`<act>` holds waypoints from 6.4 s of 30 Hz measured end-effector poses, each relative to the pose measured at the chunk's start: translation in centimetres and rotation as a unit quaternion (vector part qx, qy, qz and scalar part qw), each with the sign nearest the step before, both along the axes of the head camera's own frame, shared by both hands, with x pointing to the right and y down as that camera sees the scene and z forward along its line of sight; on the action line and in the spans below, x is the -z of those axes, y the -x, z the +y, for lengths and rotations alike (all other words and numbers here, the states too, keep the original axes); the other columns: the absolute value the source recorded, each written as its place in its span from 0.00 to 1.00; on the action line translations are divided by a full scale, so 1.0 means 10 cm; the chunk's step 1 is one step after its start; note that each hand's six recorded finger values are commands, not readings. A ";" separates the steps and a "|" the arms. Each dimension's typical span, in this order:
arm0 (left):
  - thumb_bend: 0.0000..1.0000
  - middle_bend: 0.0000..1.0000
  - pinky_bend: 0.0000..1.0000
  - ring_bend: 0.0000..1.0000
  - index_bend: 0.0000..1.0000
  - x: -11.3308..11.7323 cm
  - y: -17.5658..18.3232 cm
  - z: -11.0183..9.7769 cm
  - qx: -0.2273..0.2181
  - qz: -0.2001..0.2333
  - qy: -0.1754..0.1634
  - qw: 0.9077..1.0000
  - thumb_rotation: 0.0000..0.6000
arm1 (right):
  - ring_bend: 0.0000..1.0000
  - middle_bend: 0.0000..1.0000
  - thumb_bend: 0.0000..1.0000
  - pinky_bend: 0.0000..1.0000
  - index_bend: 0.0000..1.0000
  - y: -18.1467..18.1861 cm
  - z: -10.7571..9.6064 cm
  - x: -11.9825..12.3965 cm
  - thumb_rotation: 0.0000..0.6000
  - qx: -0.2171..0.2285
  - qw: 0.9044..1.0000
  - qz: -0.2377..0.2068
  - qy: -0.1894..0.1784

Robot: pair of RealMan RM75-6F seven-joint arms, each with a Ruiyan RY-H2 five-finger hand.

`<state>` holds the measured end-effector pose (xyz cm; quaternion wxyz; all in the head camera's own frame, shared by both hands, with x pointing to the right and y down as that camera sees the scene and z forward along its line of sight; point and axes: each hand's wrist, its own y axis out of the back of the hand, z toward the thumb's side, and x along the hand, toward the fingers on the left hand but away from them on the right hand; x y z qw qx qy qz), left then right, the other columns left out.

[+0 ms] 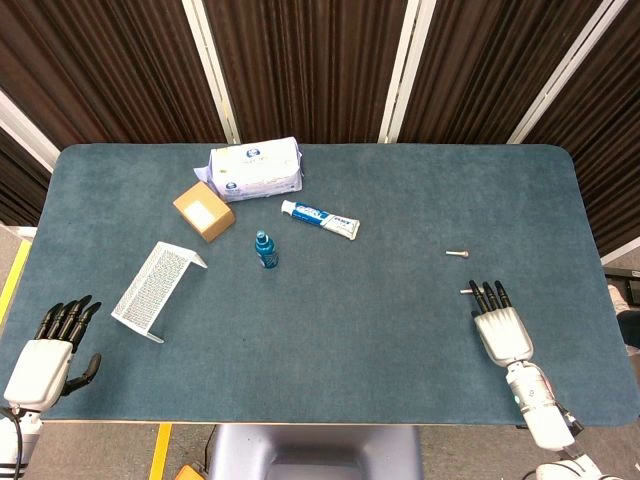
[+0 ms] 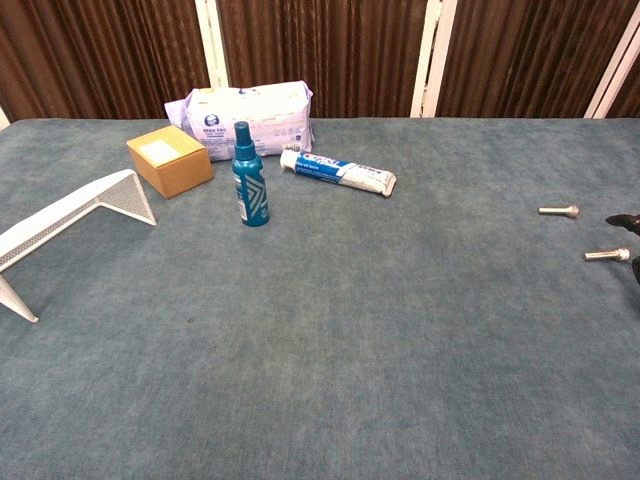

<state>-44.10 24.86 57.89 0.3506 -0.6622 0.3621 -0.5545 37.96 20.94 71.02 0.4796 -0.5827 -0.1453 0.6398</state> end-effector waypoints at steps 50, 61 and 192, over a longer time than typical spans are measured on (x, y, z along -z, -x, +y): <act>0.45 0.00 0.04 0.00 0.00 0.00 -0.02 0.02 -0.004 -0.004 0.003 1.000 1.00 | 0.00 0.03 0.46 0.08 0.66 -0.53 0.00 0.22 1.00 -0.166 0.979 -0.117 -0.009; 0.45 0.00 0.04 0.00 0.00 0.00 -0.02 0.03 -0.004 -0.005 0.004 1.000 1.00 | 0.00 0.03 0.46 0.08 0.55 -0.60 0.04 0.21 1.00 -0.179 0.977 -0.115 -0.006; 0.45 0.00 0.04 0.00 0.00 -0.11 -0.01 0.02 -0.004 -0.005 0.031 0.999 1.00 | 0.00 0.06 0.46 0.13 0.67 0.43 -0.72 -0.51 1.00 0.080 0.992 0.102 -0.005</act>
